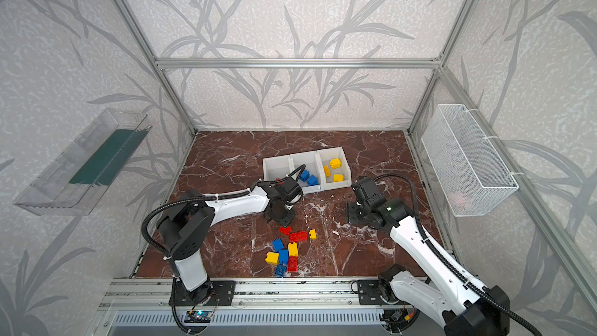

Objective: Sort the legos into containers by color
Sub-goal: 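Grasp a small red brick with the left gripper, then carry the red brick to the nearest compartment and open the left gripper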

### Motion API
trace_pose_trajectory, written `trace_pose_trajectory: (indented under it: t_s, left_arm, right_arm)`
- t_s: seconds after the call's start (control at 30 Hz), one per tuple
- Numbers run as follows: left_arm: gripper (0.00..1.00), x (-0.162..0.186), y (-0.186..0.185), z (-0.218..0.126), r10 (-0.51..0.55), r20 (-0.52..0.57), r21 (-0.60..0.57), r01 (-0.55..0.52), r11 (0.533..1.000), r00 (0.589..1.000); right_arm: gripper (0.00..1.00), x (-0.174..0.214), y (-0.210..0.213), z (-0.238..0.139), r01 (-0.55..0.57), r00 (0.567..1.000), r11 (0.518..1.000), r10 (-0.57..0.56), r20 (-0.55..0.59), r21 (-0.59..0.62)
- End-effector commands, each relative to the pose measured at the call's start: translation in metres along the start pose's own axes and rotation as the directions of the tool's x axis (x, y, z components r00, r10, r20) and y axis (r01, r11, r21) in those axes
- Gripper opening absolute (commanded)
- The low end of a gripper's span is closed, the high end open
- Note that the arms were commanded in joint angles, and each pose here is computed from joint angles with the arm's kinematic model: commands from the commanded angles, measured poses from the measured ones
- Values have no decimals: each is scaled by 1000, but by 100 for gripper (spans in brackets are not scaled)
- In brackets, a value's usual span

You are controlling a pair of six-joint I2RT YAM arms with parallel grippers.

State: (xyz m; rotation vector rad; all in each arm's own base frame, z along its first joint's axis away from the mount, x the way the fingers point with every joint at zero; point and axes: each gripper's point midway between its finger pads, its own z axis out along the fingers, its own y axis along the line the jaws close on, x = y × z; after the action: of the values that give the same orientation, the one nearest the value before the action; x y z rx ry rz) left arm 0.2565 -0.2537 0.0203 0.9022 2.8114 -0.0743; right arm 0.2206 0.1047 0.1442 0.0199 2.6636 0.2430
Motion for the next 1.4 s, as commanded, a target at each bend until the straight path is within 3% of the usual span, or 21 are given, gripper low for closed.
trace_pose_trajectory:
  t_s: [0.0,0.23,0.47,0.77,1.07,1.37]
  left_arm:
    - [40,-13,-4,-14,-1,48,11,1,1000,999]
    - [40,-53,1,-59,-46,188,8,46,999,981]
    - [40,-100,36,-98,-115,319,15,116,993,941]
    - [40,-127,98,-89,-216,335,-8,232,973,917]
    - [43,-136,111,-73,-241,329,-16,261,965,913]
    - [55,-138,116,-75,-252,340,-22,276,961,906]
  right_arm:
    - [67,2,-2,-1,-6,1000,1000,6,6,-1]
    - [67,2,-2,-4,-2,1000,1000,2,12,2]
    - [67,-2,-1,-7,13,1000,1000,-13,15,0]
    - [67,4,-2,-8,6,1000,1000,-6,8,-5]
    - [67,9,-7,-10,-1,1000,1000,1,6,7]
    - [67,12,-7,-7,0,1000,1000,0,-4,6]
